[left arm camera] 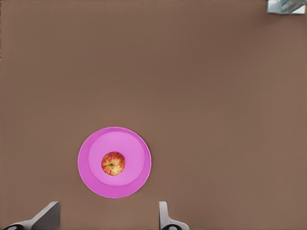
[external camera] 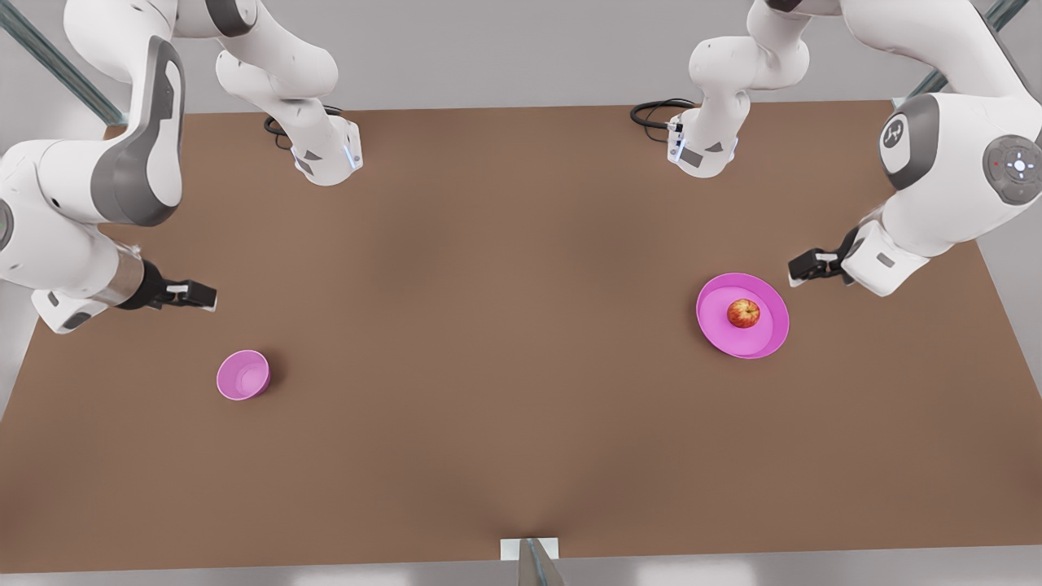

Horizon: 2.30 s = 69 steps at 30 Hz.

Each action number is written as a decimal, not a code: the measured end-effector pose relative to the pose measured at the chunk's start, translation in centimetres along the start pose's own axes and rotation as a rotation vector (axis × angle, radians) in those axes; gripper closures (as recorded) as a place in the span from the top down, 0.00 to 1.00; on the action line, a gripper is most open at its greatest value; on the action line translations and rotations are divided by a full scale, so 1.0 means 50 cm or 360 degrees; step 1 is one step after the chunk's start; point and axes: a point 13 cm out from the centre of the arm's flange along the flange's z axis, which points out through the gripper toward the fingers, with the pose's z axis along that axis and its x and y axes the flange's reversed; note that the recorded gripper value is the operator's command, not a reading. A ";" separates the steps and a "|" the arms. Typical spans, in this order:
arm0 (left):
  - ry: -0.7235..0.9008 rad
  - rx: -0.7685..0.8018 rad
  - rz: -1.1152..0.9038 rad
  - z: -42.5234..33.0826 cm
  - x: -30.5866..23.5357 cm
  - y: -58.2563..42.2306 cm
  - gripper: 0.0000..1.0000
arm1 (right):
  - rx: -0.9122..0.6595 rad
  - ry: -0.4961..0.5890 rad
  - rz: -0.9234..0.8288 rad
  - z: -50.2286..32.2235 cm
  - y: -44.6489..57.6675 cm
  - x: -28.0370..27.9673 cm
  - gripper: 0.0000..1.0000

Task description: Use the left arm to pick up the apple from the plate, transfer it to the gripper of the right arm, and then use the right arm to place it into the bowl

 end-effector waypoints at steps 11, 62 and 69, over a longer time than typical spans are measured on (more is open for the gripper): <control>0.0136 0.0004 -0.0108 0.422 0.139 0.040 1.00 | 0.0004 -0.0071 -0.0072 -0.009 0.062 -0.018 1.00; 0.0114 0.0006 -0.0284 0.849 0.128 0.157 0.83 | -0.0004 -0.0102 -0.0090 -0.010 0.142 -0.019 1.00; 0.0095 0.0004 -0.0285 0.848 0.123 0.158 0.80 | -0.0005 -0.0097 -0.0087 -0.006 0.141 -0.019 1.00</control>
